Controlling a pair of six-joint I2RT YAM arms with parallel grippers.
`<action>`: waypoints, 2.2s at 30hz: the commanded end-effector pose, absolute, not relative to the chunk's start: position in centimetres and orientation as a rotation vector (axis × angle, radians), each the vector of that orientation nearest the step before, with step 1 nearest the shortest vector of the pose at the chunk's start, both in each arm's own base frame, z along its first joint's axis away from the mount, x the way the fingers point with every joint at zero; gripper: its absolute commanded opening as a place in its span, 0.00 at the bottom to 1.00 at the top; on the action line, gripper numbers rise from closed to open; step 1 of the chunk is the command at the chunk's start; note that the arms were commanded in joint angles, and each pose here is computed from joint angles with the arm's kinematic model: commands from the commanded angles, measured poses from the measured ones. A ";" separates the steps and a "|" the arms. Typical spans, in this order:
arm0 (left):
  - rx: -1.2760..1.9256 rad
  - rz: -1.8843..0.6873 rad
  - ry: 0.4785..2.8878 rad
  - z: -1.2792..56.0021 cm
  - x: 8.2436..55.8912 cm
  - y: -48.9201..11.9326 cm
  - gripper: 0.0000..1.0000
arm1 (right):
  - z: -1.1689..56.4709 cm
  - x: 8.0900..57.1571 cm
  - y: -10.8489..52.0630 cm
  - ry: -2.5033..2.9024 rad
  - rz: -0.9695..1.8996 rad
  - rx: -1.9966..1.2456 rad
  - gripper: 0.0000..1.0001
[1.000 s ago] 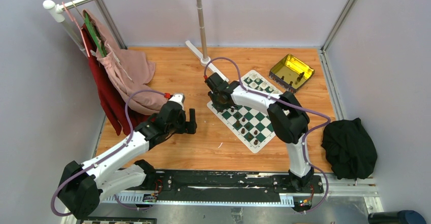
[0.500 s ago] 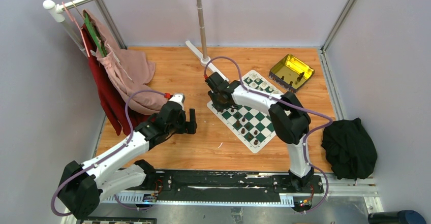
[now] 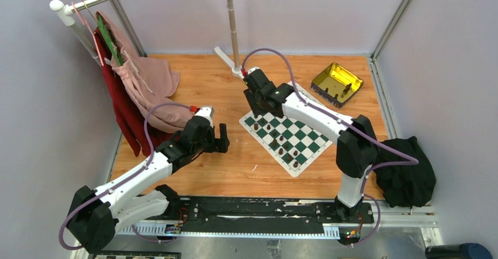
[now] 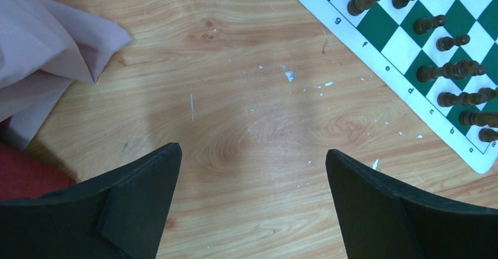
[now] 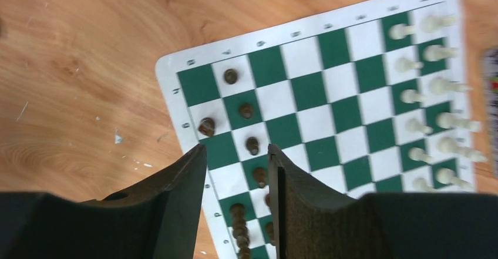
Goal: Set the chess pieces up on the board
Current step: Pick up the chess piece from the storage box.
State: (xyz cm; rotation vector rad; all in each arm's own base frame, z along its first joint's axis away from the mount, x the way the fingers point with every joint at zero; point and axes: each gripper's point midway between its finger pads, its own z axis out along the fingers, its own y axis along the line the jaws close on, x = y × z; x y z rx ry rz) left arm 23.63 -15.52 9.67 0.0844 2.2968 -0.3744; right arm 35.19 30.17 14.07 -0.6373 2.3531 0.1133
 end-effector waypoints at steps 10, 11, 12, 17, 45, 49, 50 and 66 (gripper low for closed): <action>0.131 -0.370 2.302 9.5 24.9 -16.5 1.00 | 21.4 44.4 10.3 2.234 -0.177 0.051 0.51; 0.135 -0.359 2.300 9.6 25.1 -16.5 1.00 | 20.7 45.1 8.9 2.240 -0.175 0.101 0.51; 0.140 -0.345 2.308 9.4 25.2 -16.4 1.00 | 20.1 45.8 7.5 2.247 -0.175 0.149 0.50; 0.187 -0.284 2.348 8.8 25.7 -16.3 1.00 | 16.2 49.1 3.0 2.287 -0.146 0.309 0.50; 0.185 -0.229 2.448 6.6 29.6 -19.1 1.00 | 6.7 53.6 -0.8 2.440 -0.055 0.368 0.46; 0.185 -0.227 2.445 6.5 29.5 -19.0 1.00 | 6.2 53.4 -0.9 2.450 -0.061 0.368 0.45; 0.184 -0.228 2.444 6.5 29.5 -19.0 1.00 | 6.0 53.4 -0.9 2.452 -0.062 0.370 0.45; 0.180 -0.235 2.452 6.1 29.5 -19.1 1.00 | 4.4 52.3 -0.9 2.498 -0.069 0.380 0.44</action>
